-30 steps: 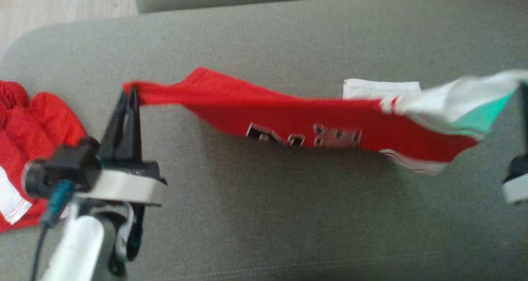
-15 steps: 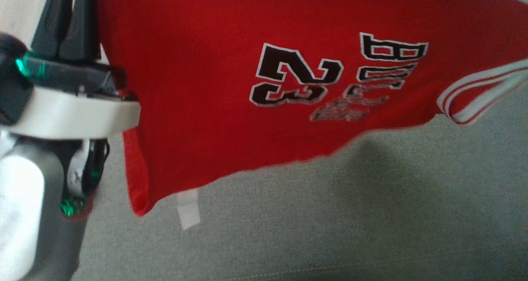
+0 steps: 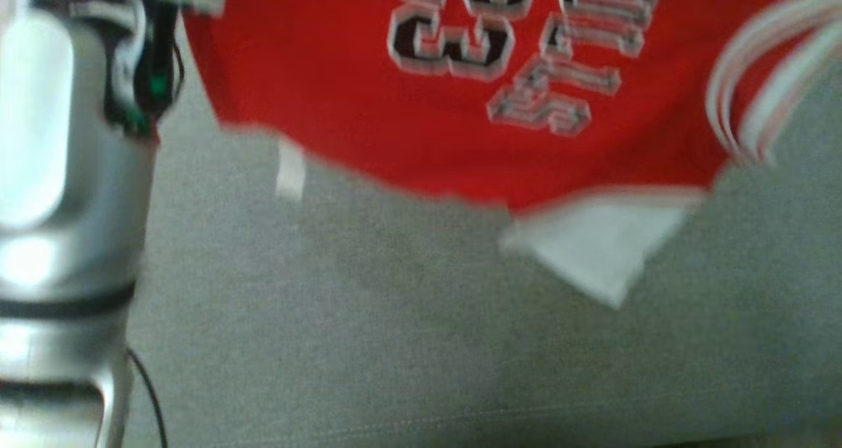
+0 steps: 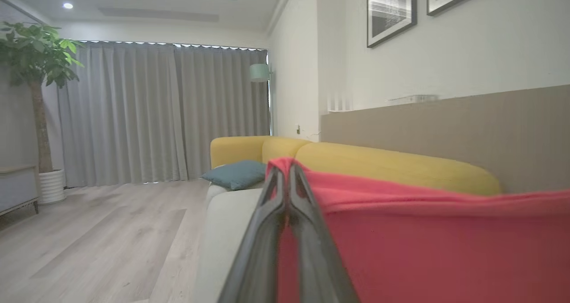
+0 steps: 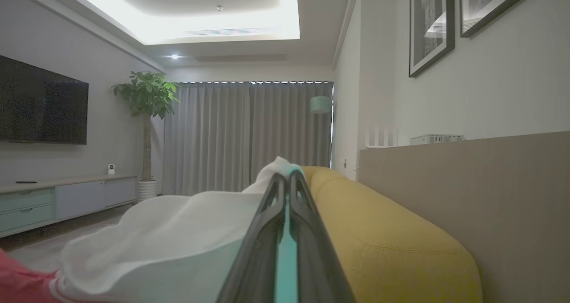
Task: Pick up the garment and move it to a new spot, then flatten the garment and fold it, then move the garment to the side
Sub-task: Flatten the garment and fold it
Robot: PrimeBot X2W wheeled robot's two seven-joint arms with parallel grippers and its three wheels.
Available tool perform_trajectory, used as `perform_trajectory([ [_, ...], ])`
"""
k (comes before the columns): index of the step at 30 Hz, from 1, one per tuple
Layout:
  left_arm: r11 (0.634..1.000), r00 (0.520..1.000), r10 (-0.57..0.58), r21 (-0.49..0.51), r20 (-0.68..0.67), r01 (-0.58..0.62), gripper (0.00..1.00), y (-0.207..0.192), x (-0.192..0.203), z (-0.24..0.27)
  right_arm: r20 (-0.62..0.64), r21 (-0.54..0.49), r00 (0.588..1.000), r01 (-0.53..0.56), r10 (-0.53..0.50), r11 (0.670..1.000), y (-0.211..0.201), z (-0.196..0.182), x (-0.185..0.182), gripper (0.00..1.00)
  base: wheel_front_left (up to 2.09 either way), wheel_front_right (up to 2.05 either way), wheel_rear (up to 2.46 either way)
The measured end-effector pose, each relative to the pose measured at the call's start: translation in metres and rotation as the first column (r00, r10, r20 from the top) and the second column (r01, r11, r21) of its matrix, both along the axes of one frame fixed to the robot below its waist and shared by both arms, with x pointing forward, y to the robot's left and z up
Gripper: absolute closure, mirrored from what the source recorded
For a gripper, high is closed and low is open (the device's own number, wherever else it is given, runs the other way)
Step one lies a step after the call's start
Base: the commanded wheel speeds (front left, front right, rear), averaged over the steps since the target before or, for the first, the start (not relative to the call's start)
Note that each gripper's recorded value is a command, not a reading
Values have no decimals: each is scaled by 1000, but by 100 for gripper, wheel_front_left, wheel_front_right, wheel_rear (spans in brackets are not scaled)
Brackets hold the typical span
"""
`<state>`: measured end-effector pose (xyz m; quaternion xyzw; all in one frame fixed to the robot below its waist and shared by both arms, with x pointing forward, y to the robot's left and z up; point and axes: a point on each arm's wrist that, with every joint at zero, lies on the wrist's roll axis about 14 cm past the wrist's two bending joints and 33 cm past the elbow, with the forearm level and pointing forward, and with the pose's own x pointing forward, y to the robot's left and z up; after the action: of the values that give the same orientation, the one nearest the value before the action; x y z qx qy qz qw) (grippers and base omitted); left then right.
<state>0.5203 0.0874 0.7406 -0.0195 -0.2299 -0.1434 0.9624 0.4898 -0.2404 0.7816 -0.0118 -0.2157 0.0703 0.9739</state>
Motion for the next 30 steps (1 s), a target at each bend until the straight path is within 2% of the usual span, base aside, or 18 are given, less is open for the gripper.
perform_trajectory([
  [3,999,999,32,-25,3,-32,100,2,38,-2,11,-21,999,-37,37,999,18,6,40,100,0,0,0],
  [8,996,997,74,-57,-13,-75,100,12,72,-11,76,-54,995,-63,67,997,37,25,69,100,0,0,0],
  [11,995,996,76,-58,-55,-79,100,12,91,-29,26,-53,996,-83,84,995,48,7,91,100,0,0,0],
  [14,996,983,54,-61,-177,-65,100,5,106,-78,-116,-25,988,-105,101,994,58,-53,113,100,0,0,0],
  [16,995,958,44,-72,-282,-67,100,4,111,-122,-226,5,968,-106,105,994,61,-104,122,100,0,0,0],
  [20,994,865,29,-79,-502,-79,100,-2,100,-221,-445,61,889,-87,105,994,61,-214,118,100,0,0,0],
  [23,991,799,21,-92,-601,-95,100,-2,85,-274,-556,122,823,-60,118,991,62,-278,106,100,0,0,0],
  [26,988,746,27,-96,-665,-121,100,6,70,-310,-622,174,771,-31,134,984,64,-322,89,100,0,0,0],
  [30,983,703,34,-101,-710,-150,100,13,47,-336,-660,249,735,21,154,968,61,-355,60,100,0,0,0],
])
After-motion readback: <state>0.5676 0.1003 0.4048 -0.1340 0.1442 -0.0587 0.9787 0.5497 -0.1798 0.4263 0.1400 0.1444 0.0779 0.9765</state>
